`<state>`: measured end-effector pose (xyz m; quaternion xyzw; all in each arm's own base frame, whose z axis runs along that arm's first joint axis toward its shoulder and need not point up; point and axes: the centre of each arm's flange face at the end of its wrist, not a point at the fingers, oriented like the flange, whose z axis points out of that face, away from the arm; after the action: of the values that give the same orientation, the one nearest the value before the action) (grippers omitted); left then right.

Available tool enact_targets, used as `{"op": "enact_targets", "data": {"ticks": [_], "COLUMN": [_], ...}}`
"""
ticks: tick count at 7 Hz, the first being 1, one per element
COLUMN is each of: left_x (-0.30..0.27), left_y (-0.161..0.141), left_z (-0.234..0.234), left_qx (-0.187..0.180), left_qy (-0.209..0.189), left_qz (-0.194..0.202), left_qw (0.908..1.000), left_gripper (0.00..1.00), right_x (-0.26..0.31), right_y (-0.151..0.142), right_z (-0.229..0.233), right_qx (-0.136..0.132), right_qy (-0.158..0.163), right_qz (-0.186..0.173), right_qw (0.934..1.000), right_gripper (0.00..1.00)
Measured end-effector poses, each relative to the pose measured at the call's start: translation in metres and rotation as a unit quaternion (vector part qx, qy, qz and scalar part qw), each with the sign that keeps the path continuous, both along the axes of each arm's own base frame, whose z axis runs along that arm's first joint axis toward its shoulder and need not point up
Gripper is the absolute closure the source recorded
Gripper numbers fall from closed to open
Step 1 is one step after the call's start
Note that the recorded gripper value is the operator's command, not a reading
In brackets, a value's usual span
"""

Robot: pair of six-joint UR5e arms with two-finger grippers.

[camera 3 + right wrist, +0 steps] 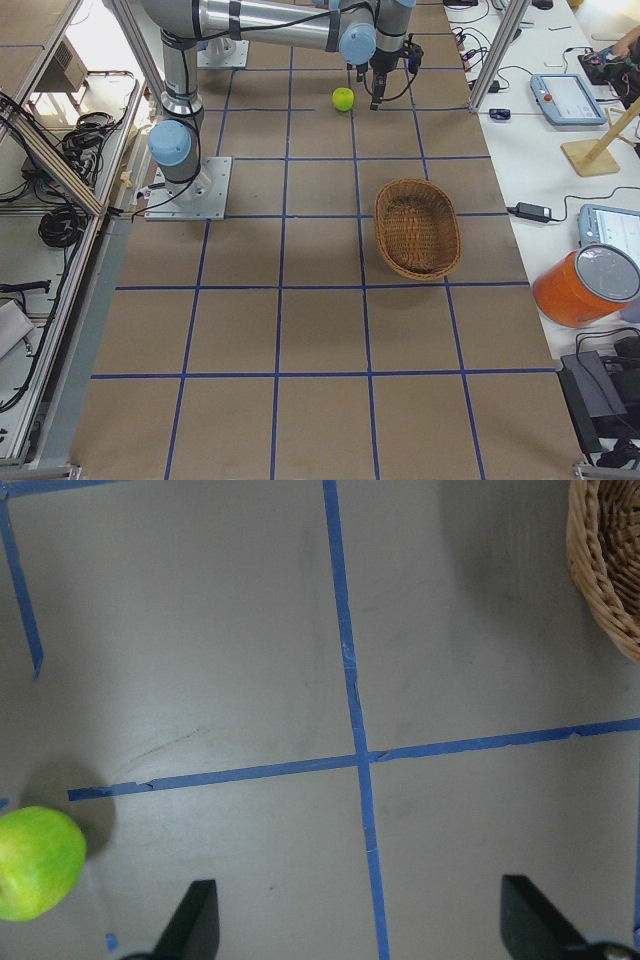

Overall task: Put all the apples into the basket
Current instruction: 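Move the right gripper to the green apple while the left returns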

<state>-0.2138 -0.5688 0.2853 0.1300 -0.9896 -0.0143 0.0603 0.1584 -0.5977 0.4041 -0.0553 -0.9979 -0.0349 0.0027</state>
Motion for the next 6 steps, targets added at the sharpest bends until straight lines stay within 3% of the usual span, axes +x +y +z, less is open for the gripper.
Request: {"op": "enact_targets", "data": {"ticks": [1, 2, 3, 5, 6], "left_x": [0.054, 0.115, 0.180, 0.301, 0.360], "left_y": [0.000, 0.001, 0.004, 0.020, 0.033], "left_z": [0.013, 0.019, 0.020, 0.014, 0.009], "left_qx": [0.006, 0.018, 0.029, 0.030, 0.023], "left_qy": [-0.039, -0.078, -0.091, -0.090, -0.092], "left_qz": [-0.057, -0.125, -0.177, -0.234, -0.237], "left_qw": [0.9976, 0.9890, 0.9796, 0.9675, 0.9669], "left_gripper": [0.00, 0.00, 0.00, 0.00, 0.00], "right_x": [0.034, 0.073, 0.106, 0.163, 0.186], "right_y": [0.002, 0.006, 0.011, 0.019, 0.020], "right_z": [-0.013, -0.029, -0.047, -0.090, -0.115], "right_qx": [0.002, 0.002, 0.007, 0.032, 0.038], "right_qy": [0.002, 0.004, 0.001, -0.022, -0.026], "right_qz": [-0.002, -0.005, -0.003, -0.002, 0.005], "right_qw": [1.0000, 1.0000, 1.0000, 0.9992, 0.9989], "right_gripper": [0.00, 0.00, 0.00, 0.00, 0.00]}}
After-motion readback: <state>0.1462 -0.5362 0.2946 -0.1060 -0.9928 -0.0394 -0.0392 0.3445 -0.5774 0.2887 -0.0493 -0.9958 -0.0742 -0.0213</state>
